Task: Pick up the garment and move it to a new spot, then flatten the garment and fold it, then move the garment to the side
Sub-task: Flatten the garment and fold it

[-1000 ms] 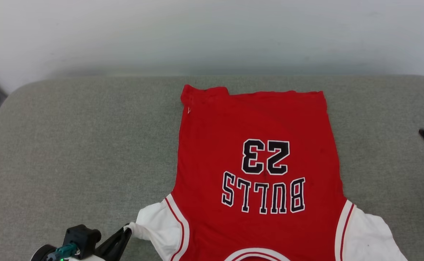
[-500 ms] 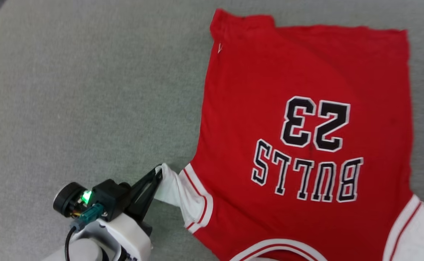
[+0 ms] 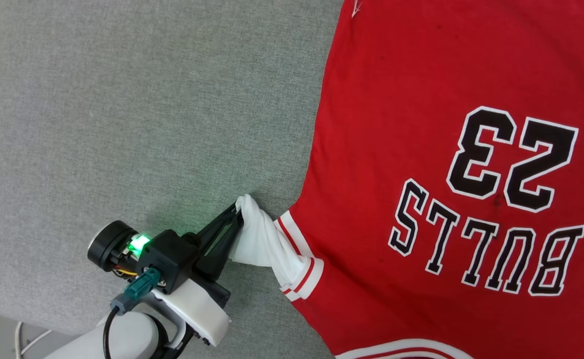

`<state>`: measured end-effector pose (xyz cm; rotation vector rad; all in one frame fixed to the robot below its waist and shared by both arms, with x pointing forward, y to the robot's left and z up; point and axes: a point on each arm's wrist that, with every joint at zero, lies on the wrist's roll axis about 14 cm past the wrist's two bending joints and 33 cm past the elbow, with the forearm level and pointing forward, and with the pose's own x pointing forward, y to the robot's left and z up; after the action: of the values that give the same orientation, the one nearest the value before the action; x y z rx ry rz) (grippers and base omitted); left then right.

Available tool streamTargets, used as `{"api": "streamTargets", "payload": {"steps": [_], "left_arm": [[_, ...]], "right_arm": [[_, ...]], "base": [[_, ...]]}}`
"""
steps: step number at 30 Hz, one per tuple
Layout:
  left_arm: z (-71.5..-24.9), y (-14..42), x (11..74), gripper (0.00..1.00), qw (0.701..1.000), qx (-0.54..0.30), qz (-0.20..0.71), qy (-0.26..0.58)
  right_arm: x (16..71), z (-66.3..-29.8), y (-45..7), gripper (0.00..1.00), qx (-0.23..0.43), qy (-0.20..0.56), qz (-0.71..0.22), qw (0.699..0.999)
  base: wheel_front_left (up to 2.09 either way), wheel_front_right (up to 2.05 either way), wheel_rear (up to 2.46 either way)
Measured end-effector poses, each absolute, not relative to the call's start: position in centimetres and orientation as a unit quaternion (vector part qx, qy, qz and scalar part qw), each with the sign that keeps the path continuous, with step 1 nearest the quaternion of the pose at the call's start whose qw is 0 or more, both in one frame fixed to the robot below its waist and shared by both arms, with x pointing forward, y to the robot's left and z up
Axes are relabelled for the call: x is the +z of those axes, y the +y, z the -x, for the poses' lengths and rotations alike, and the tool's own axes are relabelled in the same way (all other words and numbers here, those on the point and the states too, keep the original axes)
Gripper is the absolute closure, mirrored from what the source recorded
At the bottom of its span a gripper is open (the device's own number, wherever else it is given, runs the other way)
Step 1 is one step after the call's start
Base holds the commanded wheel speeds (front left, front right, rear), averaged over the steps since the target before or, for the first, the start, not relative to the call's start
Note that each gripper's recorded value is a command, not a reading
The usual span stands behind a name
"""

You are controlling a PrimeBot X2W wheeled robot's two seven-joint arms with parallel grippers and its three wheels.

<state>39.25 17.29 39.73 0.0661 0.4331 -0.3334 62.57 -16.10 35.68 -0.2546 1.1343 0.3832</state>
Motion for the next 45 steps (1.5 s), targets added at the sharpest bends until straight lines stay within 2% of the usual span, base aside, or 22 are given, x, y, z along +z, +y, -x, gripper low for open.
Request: {"api": "streamTargets", "payload": {"steps": [4, 5, 6, 11, 17, 23, 26, 27, 28, 30, 31, 32, 45], "left_arm": [[-39.2, 17.3, 39.5, 1.0, 0.962, -0.162, -0.033, 0.218], [-39.3, 17.3, 39.5, 1.0, 0.962, -0.162, -0.034, 0.217], [-39.3, 17.3, 39.5, 1.0, 0.962, -0.162, -0.035, 0.215], [-39.4, 17.2, 40.1, 1.0, 0.965, -0.16, -0.032, 0.206], [-38.4, 17.2, 41.7, 1.0, 0.97, -0.152, -0.024, 0.188], [-36.6, 16.9, 43.4, 1.0, 0.973, -0.152, -0.015, 0.173], [-35.7, 16.5, 44.2, 1.0, 0.974, -0.154, -0.009, 0.166], [-35.3, 16.4, 44.7, 1.0, 0.975, -0.155, -0.007, 0.16], [-35.3, 16.4, 44.7, 1.0, 0.975, -0.155, -0.007, 0.16], [-34.6, 16.4, 45.2, 1.0, 0.975, -0.157, -0.008, 0.156], [-34.6, 16.4, 45.2, 1.0, 0.975, -0.157, -0.008, 0.156], [-34.2, 16.4, 45.4, 1.0, 0.975, -0.159, -0.008, 0.155], [-32.8, 15.7, 46.0, 1.0, 0.974, -0.172, -0.007, 0.148]], "right_arm": [[34.2, -62.1, -16.2, 0.0, 0.182, 0.546, 0.123, 0.808], [34.2, -62.1, -16.2, 0.8, 0.182, 0.546, 0.124, 0.808], [34.3, -62.1, -16.2, 1.0, 0.183, 0.543, 0.123, 0.81], [35.8, -62.0, -15.7, 1.0, 0.192, 0.522, 0.128, 0.821], [40.8, -61.6, -15.9, 1.0, 0.2, 0.467, 0.143, 0.849], [45.2, -58.0, -18.2, 1.0, 0.205, 0.442, 0.172, 0.856], [46.8, -55.3, -20.3, 1.0, 0.201, 0.441, 0.195, 0.852], [47.4, -53.1, -22.2, 1.0, 0.194, 0.45, 0.207, 0.847], [47.4, -53.1, -22.2, 1.0, 0.194, 0.45, 0.207, 0.847], [47.5, -49.6, -24.8, 1.0, 0.184, 0.468, 0.213, 0.838], [47.5, -49.6, -24.8, 1.0, 0.184, 0.468, 0.213, 0.838], [46.8, -46.8, -26.3, 1.0, 0.18, 0.489, 0.207, 0.828], [38.3, -29.0, -32.6, 1.0, 0.133, 0.62, 0.089, 0.768]], "base": [[0.0, 0.0, 0.0], [0.0, 0.0, 0.0], [0.0, 0.0, 0.0], [0.0, 0.0, 0.0], [0.0, 0.0, 0.0], [0.0, 0.0, 0.0], [0.0, 0.0, 0.0], [0.0, 0.0, 0.0], [0.0, 0.0, 0.0], [0.0, 0.0, 0.0], [0.0, 0.0, 0.0], [0.0, 0.0, 0.0], [0.0, 0.0, 0.0]]}}
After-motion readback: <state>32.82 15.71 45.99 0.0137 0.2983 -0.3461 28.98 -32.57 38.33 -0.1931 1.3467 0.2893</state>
